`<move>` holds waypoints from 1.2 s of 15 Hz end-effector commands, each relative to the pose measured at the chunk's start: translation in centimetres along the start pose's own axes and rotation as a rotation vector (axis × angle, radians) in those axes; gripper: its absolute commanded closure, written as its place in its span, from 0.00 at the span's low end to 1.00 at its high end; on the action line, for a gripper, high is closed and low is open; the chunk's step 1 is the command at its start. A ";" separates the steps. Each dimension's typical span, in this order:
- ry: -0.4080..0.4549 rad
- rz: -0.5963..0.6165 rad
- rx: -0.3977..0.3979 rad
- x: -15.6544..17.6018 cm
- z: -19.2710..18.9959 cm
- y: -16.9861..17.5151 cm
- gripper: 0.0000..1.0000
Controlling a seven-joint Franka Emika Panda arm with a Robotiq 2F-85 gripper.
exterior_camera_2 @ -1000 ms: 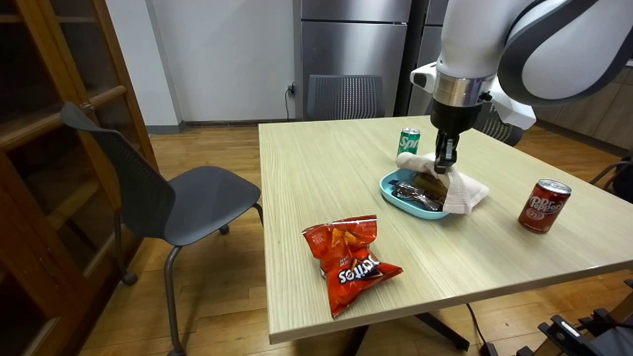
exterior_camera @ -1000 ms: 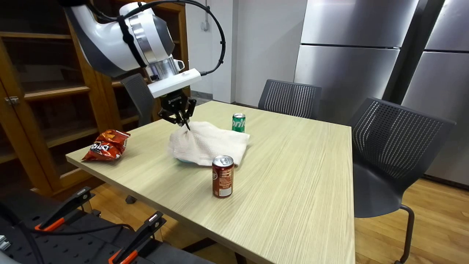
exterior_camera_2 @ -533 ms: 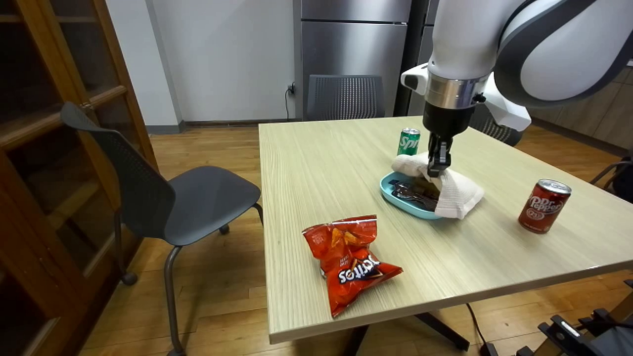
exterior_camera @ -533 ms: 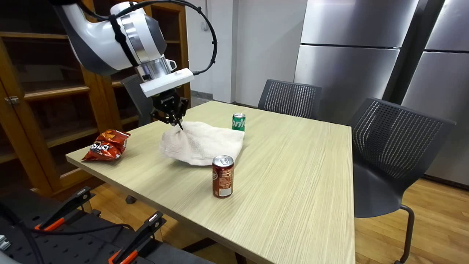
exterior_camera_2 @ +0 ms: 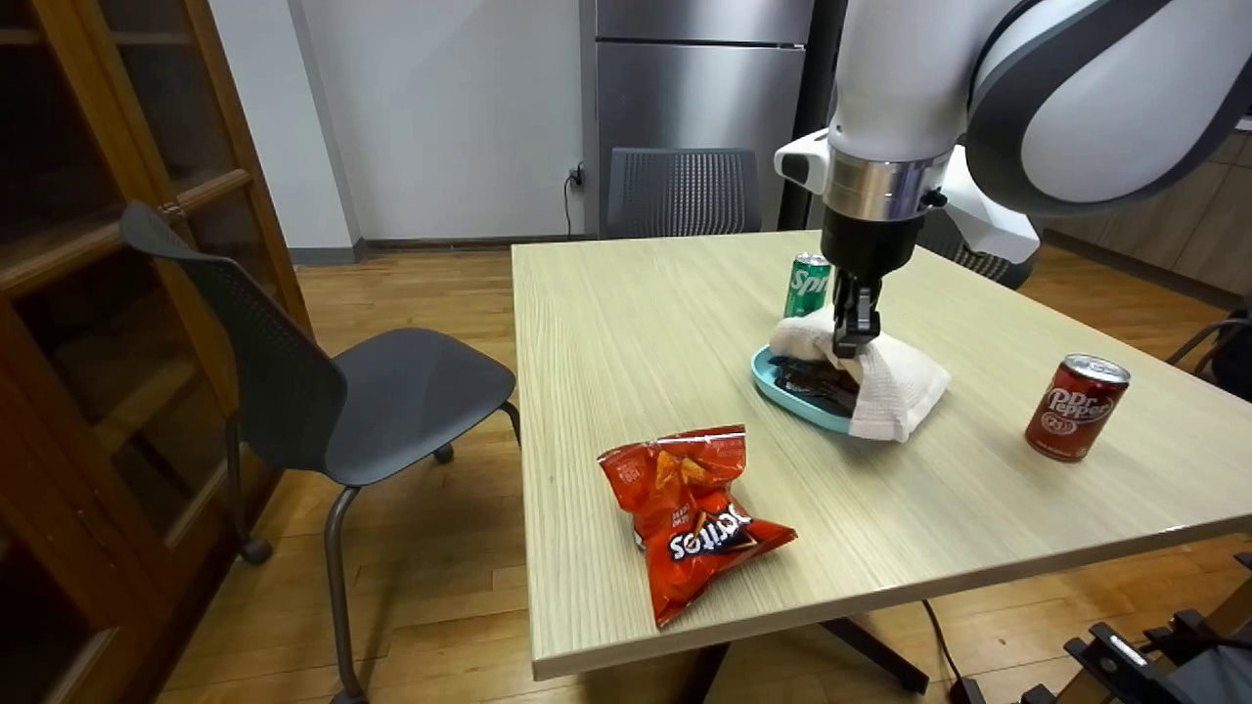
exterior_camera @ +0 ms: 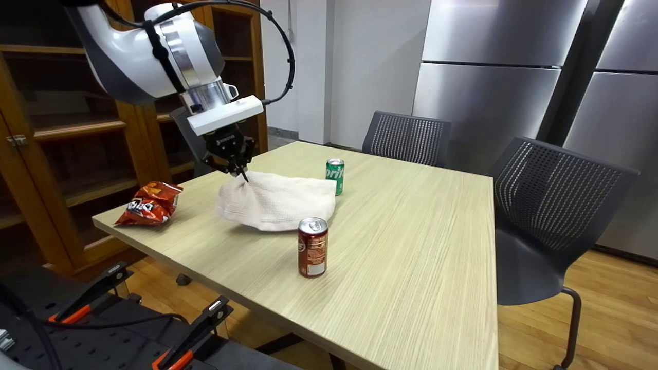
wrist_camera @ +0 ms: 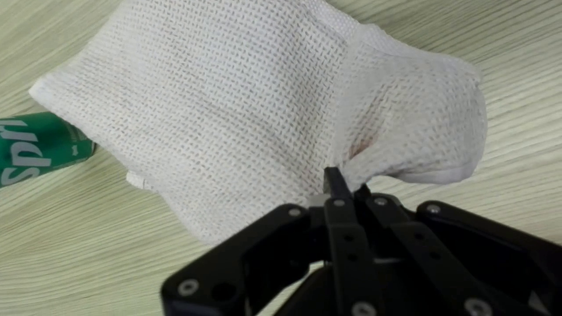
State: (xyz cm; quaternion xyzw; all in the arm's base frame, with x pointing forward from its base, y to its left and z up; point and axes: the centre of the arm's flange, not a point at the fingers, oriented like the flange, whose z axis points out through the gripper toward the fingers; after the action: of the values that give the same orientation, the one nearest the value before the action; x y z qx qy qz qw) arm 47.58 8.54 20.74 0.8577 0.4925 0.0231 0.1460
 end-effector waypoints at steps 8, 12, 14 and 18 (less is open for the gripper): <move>-0.040 -0.063 -0.005 0.3 -1.1 -1.3 0.56; 0.001 -0.050 0.001 -1.0 -3.9 -1.2 0.25; 0.013 -0.025 0.015 -1.7 -5.3 -0.8 0.10; 0.022 0.014 0.060 -3.9 -6.5 0.4 0.00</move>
State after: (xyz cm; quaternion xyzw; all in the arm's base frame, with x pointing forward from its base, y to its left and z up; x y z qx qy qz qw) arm 45.77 8.42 24.45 0.8618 0.4909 0.0301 0.1241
